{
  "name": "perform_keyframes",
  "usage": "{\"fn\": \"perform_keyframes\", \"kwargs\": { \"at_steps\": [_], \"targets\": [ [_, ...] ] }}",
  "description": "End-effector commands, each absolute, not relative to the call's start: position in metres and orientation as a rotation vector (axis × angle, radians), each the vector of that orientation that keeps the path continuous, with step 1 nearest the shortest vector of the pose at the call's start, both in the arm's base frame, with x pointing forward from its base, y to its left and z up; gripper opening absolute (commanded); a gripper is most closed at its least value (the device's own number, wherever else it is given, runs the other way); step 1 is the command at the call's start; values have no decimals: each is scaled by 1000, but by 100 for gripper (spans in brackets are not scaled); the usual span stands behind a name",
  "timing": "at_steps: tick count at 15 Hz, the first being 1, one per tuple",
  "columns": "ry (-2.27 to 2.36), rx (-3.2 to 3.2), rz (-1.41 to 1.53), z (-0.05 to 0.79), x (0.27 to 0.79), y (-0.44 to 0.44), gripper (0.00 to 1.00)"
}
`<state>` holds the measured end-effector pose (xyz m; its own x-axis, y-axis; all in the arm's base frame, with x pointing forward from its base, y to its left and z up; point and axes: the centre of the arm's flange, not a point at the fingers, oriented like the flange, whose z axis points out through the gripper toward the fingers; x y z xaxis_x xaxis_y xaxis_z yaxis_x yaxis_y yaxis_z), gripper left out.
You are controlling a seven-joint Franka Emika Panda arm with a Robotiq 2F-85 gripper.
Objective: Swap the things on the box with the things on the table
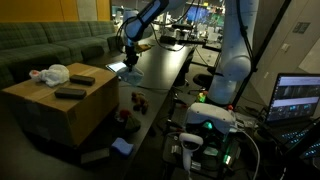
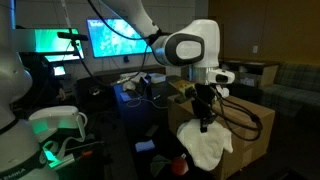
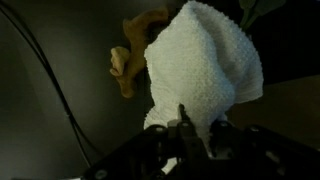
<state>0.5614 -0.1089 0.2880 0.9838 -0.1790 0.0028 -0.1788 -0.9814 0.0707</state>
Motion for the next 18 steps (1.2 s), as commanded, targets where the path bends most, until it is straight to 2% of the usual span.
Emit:
{"fn": "perform_keyframes", "kwargs": {
  "at_steps": [1, 18],
  "targets": [
    [-421, 3033, 24, 283, 533, -154, 6],
    [-864, 2943, -47, 128, 511, -300, 6]
  ]
}}
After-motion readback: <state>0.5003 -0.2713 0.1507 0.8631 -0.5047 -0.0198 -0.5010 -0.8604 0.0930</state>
